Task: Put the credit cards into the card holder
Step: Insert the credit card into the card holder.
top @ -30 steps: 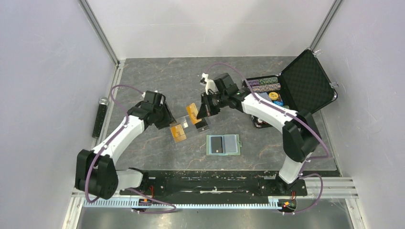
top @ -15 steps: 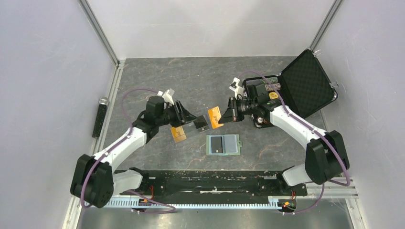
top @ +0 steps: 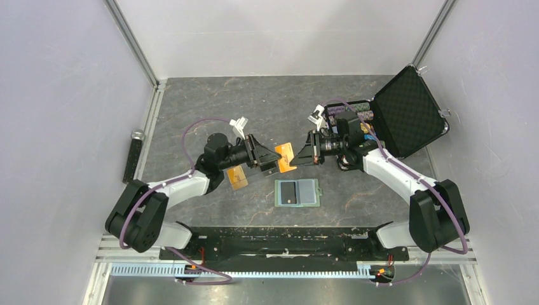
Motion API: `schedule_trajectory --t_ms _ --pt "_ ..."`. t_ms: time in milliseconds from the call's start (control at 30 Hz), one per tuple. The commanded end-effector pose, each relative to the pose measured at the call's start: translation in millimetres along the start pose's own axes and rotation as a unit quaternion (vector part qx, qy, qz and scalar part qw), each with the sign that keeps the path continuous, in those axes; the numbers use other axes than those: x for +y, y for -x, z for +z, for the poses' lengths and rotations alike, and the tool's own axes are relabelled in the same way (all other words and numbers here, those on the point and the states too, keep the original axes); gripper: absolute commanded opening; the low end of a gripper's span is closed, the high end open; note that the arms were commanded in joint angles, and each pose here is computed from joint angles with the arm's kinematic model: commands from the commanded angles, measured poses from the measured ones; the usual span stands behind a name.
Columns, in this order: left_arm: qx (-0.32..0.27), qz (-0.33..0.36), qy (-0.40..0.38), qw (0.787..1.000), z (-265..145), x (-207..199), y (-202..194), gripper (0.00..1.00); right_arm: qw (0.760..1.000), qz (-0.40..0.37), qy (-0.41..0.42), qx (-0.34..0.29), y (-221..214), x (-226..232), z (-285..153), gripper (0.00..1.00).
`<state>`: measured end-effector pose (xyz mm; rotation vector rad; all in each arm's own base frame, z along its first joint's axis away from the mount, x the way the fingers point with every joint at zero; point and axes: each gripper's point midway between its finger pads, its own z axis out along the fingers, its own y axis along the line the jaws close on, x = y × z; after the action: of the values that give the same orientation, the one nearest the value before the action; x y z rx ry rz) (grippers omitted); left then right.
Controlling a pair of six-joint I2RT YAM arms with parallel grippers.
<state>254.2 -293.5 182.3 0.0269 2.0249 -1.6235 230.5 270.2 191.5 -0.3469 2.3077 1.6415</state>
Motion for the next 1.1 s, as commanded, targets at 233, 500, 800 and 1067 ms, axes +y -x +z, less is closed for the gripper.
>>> schedule_trajectory --t_ms 233,500,800,1067 --pt "0.01 0.009 -0.069 0.998 6 -31 5 0.03 0.999 -0.023 0.035 -0.013 10 17 -2 0.01" --pt "0.007 0.011 -0.043 0.999 3 -24 4 0.02 1.0 -0.013 -0.008 -0.012 1 -6 -2 0.37" --pt "0.006 0.006 0.005 1.0 -3 -6 -3 0.02 0.987 -0.012 -0.157 -0.018 -14 -67 -25 0.65" --pt "0.024 -0.012 0.034 0.999 6 16 -27 0.02 0.964 0.008 -0.267 -0.006 -45 -121 -56 0.66"
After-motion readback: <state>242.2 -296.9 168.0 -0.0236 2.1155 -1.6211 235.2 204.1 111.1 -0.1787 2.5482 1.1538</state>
